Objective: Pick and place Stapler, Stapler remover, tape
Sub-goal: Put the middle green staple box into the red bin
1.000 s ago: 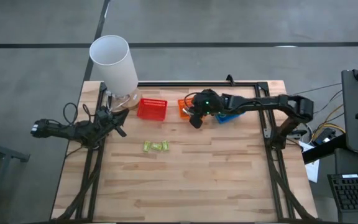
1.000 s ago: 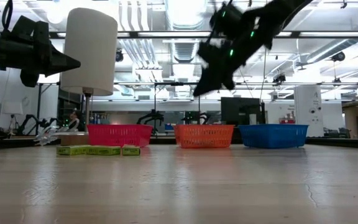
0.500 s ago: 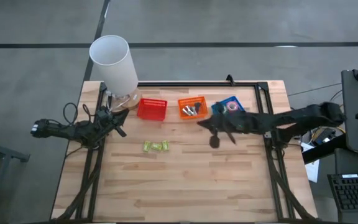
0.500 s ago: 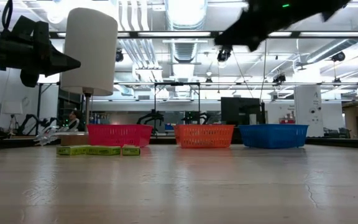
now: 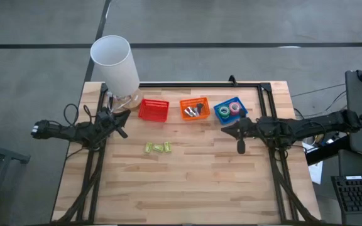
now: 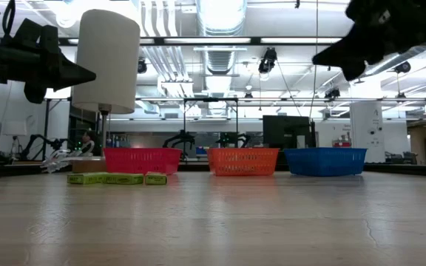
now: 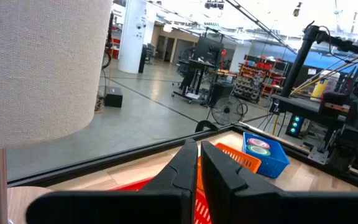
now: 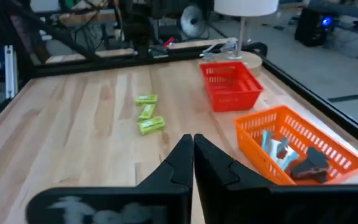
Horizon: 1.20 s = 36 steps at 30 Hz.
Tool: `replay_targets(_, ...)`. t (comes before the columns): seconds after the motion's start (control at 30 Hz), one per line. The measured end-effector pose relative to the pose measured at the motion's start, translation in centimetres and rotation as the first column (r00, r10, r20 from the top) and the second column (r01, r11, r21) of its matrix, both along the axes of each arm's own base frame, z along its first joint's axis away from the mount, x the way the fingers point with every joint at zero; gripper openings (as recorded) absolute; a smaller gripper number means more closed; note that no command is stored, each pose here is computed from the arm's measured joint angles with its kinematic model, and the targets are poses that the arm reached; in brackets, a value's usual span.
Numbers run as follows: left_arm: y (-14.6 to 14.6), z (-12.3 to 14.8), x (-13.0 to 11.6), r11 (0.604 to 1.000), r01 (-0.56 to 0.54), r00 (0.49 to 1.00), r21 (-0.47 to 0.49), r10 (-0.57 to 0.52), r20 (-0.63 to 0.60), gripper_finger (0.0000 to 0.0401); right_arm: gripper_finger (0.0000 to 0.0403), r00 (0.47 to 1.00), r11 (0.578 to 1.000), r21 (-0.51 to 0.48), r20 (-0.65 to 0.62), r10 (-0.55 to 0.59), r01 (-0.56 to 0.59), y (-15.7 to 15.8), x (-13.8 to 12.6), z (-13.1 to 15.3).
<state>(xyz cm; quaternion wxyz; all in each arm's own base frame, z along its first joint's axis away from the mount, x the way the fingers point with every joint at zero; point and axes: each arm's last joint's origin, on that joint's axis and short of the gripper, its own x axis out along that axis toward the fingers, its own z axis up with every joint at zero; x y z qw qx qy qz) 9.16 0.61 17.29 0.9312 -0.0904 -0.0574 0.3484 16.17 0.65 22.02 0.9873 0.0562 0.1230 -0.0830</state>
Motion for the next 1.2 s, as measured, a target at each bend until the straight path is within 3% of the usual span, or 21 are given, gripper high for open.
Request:
replay_targets(0.43,0.0,0.0,0.0,1.000,0.000,1.000,0.000,0.000,0.000,0.0025,0.0008,0.997,0.998,-0.001,0.054,-0.061,0.061,-0.4,-3.2,-3.3)
replay_targets(1.2,0.0,0.0,0.0,1.000,0.000,1.000,0.000,0.000,0.000,0.0026,0.0008,0.973,1.000,-0.009,0.231,-0.027,0.030,-0.6,-5.6,-5.0)
